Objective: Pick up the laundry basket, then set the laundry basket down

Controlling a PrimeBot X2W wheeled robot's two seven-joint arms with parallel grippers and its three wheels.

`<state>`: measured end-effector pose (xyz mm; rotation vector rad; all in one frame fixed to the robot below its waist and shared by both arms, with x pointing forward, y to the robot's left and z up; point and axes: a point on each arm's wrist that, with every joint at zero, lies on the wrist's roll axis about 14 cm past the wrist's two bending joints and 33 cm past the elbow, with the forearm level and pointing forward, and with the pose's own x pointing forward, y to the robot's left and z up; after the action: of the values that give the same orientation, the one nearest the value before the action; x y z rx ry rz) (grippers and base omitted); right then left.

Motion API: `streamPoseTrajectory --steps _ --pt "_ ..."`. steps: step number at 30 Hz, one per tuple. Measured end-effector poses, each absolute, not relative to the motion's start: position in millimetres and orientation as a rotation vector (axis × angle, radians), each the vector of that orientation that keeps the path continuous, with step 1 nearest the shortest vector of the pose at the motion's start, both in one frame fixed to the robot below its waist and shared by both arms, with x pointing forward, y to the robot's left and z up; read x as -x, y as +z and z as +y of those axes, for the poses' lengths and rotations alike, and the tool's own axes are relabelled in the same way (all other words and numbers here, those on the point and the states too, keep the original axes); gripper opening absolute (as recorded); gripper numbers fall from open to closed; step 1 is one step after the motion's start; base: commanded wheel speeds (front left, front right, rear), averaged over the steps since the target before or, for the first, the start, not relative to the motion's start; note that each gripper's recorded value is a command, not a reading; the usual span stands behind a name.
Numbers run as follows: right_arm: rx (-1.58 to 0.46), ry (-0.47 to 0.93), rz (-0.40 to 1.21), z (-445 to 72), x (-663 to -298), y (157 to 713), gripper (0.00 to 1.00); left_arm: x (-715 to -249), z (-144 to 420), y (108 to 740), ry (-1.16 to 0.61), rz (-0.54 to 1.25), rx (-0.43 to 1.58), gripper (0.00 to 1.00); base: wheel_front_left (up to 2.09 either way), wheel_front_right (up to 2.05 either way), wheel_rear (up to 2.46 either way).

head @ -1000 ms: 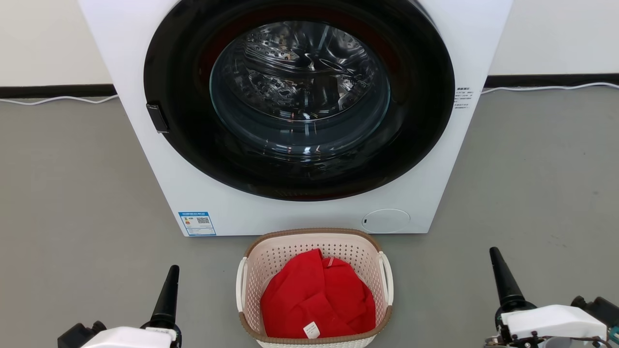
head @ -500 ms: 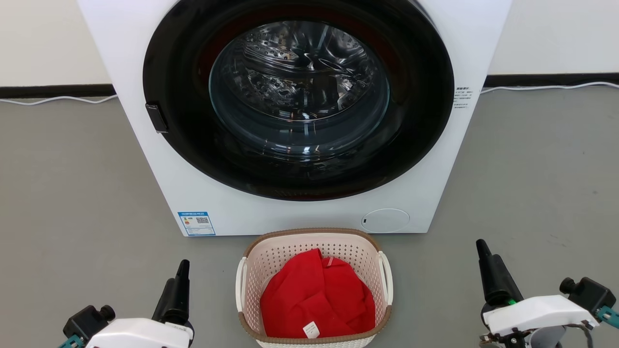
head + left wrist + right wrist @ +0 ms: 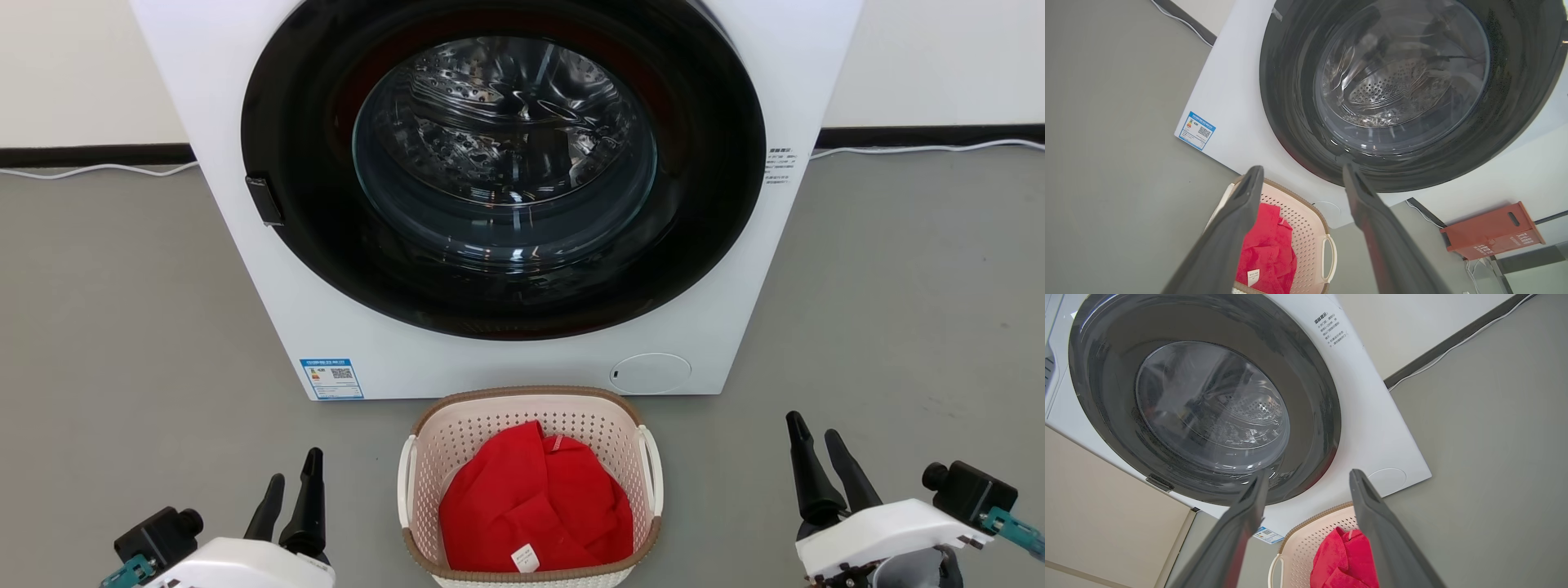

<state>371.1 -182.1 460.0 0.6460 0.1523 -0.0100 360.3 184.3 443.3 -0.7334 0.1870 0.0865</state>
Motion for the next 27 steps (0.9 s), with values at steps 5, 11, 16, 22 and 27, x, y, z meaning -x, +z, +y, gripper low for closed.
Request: streamPoseTrajectory --steps 5,11,16,22,27 --pt "-0.575 -0.005 0.158 -182.9 -370.8 457.2 1.0 -360.3 185.5 443.1 0.082 0.189 0.651 1.0 0.0 0.0 0.0" --pt "-0.492 0.011 0.148 -181.8 -373.7 459.4 1.0 -360.8 184.7 444.5 0.069 0.184 0.562 1.0 0.0 0.0 0.0" --pt "-0.429 0.023 0.146 -180.2 -372.9 458.2 1.0 -361.7 185.7 446.1 0.062 0.178 0.485 1.0 0.0 0.0 0.0" --pt "-0.354 0.039 0.148 -178.4 -372.4 456.6 1.0 -362.9 187.1 449.3 0.061 0.163 0.401 1.0 0.0 0.0 0.0" --pt "-0.289 0.054 0.138 -177.1 -372.8 458.2 1.0 -364.1 188.3 452.8 0.057 0.147 0.339 1.0 0.0 0.0 0.0"
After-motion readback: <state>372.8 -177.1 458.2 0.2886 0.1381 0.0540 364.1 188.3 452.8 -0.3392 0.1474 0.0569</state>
